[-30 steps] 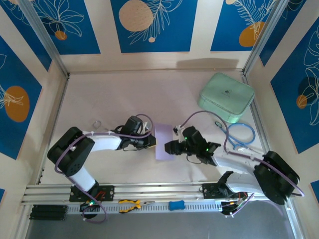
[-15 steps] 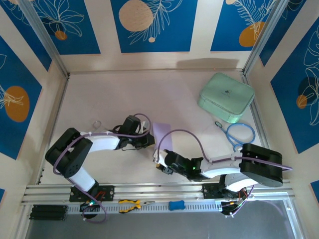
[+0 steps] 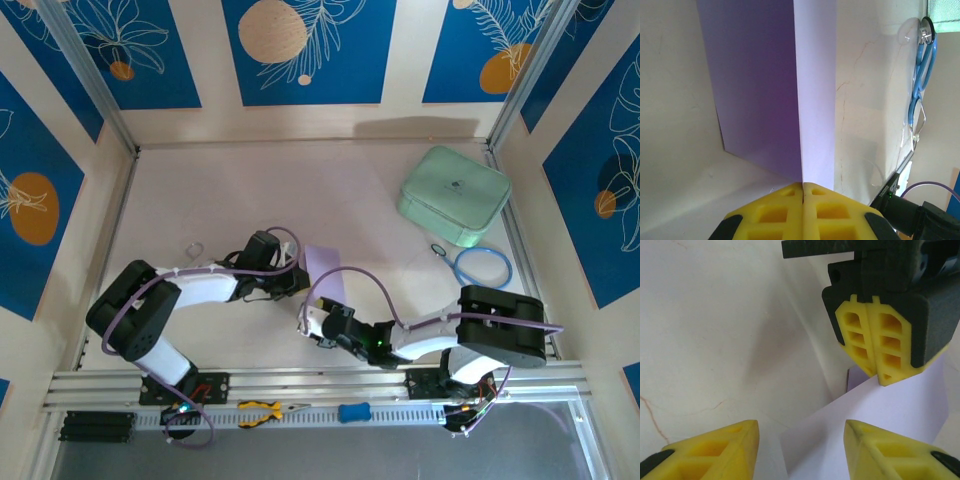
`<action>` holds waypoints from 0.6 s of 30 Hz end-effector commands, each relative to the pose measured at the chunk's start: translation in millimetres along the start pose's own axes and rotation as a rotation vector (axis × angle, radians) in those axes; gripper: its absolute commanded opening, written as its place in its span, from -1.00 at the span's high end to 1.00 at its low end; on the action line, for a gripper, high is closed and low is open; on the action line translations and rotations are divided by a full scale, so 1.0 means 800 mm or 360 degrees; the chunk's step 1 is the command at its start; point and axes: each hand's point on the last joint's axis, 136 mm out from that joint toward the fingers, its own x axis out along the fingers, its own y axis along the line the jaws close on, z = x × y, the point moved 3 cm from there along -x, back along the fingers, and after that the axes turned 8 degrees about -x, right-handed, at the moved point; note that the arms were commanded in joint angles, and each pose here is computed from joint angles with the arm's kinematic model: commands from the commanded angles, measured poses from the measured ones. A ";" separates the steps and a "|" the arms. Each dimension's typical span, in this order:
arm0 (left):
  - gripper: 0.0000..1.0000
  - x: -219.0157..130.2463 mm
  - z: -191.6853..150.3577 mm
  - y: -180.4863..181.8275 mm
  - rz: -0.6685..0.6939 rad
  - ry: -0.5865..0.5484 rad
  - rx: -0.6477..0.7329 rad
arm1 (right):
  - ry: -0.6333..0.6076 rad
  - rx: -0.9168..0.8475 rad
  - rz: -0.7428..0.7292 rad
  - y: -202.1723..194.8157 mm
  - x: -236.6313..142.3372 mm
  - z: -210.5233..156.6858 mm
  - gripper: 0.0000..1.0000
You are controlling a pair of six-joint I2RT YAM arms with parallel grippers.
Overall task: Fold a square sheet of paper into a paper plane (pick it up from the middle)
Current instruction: Third fold the triangle at the center of the table.
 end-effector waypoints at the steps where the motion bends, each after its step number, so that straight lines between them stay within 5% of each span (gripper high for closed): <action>1: 0.98 -0.004 0.000 0.005 0.0008 0.0012 -0.0038 | -0.0062 0.0032 -0.0108 -0.011 0.001 0.021 0.07; 18: 0.98 -0.003 0.002 0.006 0.0022 0.0013 -0.0032 | -0.0019 0.0121 -0.0129 -0.015 -0.011 0.008 0.47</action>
